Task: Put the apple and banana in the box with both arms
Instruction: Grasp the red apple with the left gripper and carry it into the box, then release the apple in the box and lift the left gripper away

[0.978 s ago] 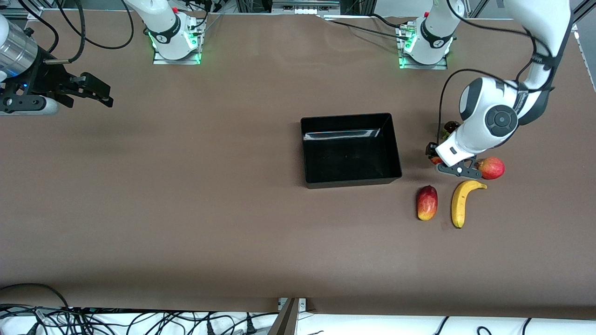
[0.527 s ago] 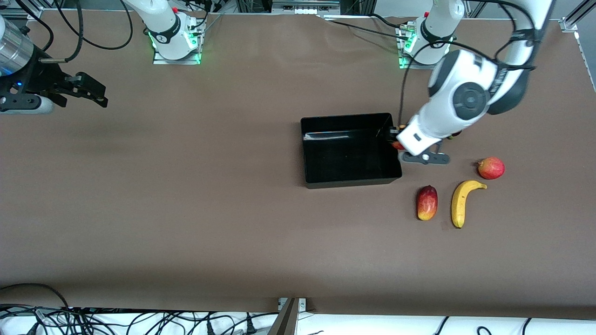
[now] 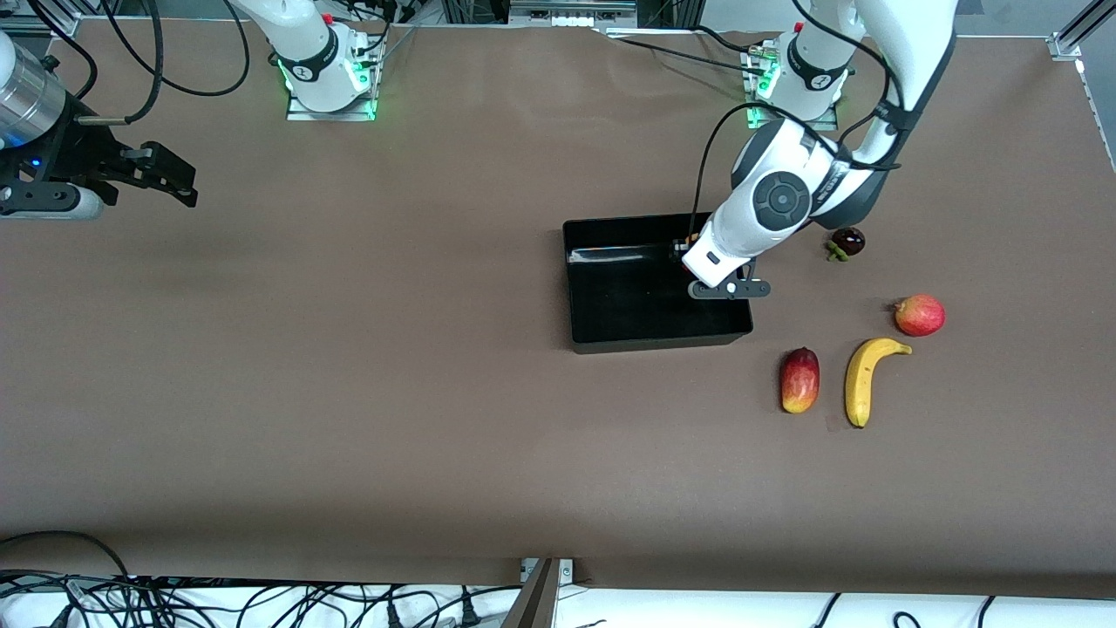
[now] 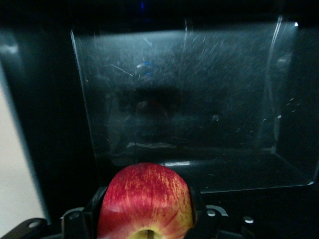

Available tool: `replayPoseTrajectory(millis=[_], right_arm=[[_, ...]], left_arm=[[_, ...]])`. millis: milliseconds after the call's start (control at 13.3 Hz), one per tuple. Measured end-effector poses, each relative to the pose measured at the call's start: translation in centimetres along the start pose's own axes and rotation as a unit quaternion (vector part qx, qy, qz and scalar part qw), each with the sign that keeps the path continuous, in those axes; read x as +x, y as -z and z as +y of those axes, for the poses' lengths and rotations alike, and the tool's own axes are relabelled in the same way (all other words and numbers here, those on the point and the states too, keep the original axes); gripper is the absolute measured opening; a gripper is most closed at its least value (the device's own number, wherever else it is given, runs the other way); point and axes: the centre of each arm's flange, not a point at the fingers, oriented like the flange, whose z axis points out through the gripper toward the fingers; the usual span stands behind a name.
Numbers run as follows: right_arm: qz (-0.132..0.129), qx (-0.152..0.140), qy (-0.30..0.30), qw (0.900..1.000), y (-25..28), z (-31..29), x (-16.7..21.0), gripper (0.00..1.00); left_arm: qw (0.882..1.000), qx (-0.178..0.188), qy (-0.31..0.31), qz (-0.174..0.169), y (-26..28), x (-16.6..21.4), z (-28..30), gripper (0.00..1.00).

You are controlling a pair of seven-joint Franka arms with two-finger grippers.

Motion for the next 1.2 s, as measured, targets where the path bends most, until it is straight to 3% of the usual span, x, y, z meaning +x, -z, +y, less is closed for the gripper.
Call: replayPoseTrajectory(millis=[301,677,978,1204], right_arm=[[0.003,0.000,-0.001,1.000,0.0,0.1,0.2,1.00],[0.026,0.002,-0.004,1.000,0.3,0.3,0.8,1.00],[0.027,0.002,-0.004,1.000,0.4,0.3,0.8,1.00],[0.027,0.002,-0.004,1.000,0.4,0.3,0.8,1.00]], left_arm=[[1.000,0.005,0.007,-0.001,-3.9,-0.7,0.1,0.69],[1.000,0.008,0.001,0.005,-6.3,-1.1,1.6,0.69],[1.000,0.005,0.006,0.014,-5.5,-0.5,1.3,1.00],[1.000,0.015,0.011,0.020,-1.7,0.4,1.1,1.00]])
